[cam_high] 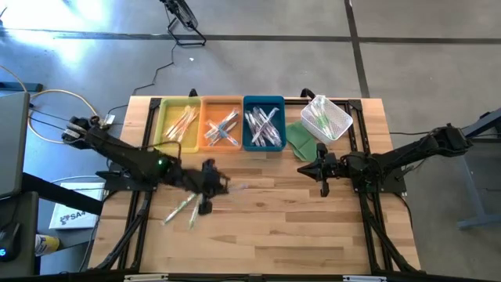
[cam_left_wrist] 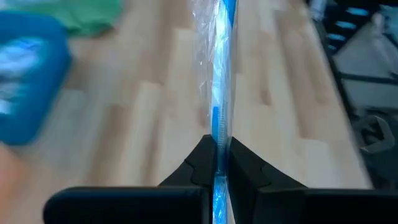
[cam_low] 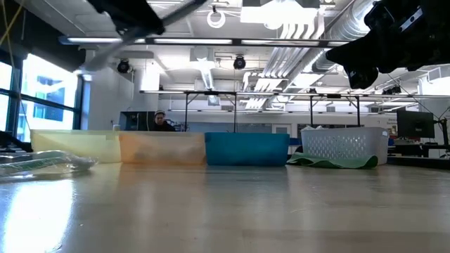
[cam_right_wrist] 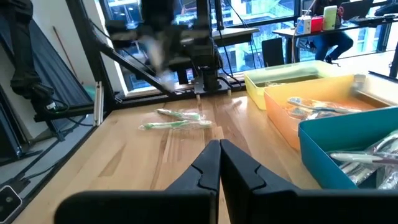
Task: Pick & Place Toothbrushes
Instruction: Put the blue toothbrush into the orange bin
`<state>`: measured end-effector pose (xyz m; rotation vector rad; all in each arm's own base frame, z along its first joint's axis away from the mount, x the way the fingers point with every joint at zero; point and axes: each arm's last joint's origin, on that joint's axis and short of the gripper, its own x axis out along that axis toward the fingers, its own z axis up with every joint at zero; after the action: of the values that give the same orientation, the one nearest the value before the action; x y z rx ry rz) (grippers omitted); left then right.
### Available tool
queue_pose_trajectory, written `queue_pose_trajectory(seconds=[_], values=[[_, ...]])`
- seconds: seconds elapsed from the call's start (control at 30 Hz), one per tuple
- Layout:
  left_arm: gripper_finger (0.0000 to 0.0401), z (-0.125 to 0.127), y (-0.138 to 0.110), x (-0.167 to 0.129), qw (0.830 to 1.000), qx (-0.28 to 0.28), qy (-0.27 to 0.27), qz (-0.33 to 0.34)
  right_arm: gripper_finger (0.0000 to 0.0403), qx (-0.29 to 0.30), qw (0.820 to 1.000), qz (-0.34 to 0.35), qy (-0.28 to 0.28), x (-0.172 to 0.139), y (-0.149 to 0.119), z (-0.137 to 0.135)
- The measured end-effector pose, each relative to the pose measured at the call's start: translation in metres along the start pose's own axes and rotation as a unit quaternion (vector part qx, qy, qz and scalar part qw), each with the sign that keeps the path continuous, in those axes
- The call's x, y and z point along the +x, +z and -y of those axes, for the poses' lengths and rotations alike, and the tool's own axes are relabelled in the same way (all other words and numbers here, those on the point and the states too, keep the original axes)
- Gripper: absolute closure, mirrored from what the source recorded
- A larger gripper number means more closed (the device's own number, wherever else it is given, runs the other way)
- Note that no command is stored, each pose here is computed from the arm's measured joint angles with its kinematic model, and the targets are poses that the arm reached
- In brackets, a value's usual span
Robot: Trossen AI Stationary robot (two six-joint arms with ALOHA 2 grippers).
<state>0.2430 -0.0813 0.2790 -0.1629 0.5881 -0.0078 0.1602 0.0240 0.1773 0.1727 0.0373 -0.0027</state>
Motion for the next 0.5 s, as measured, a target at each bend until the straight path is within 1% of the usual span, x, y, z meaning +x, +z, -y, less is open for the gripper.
queue_pose_trajectory(seconds=[0.13,0.27,0.33,0.5], values=[[0.0386,-0.032,0.013,-0.005,0.999,0.019,0.038,0.019,0.0401,0.0,1.0,-0.001,0.0,0.0,0.0,0.0],[0.0386,-0.067,0.023,-0.008,0.997,0.025,0.068,0.032,0.0401,0.0,1.0,-0.001,-0.001,0.0,0.0,0.0],[0.0386,-0.086,0.028,-0.009,0.995,0.024,0.083,0.041,0.04,0.0,1.0,-0.001,0.0,0.0,0.0,0.0],[0.0386,-0.129,0.031,-0.016,0.993,0.007,0.113,0.042,0.04,0.0,1.0,0.0,0.0,0.0,0.0,0.0]])
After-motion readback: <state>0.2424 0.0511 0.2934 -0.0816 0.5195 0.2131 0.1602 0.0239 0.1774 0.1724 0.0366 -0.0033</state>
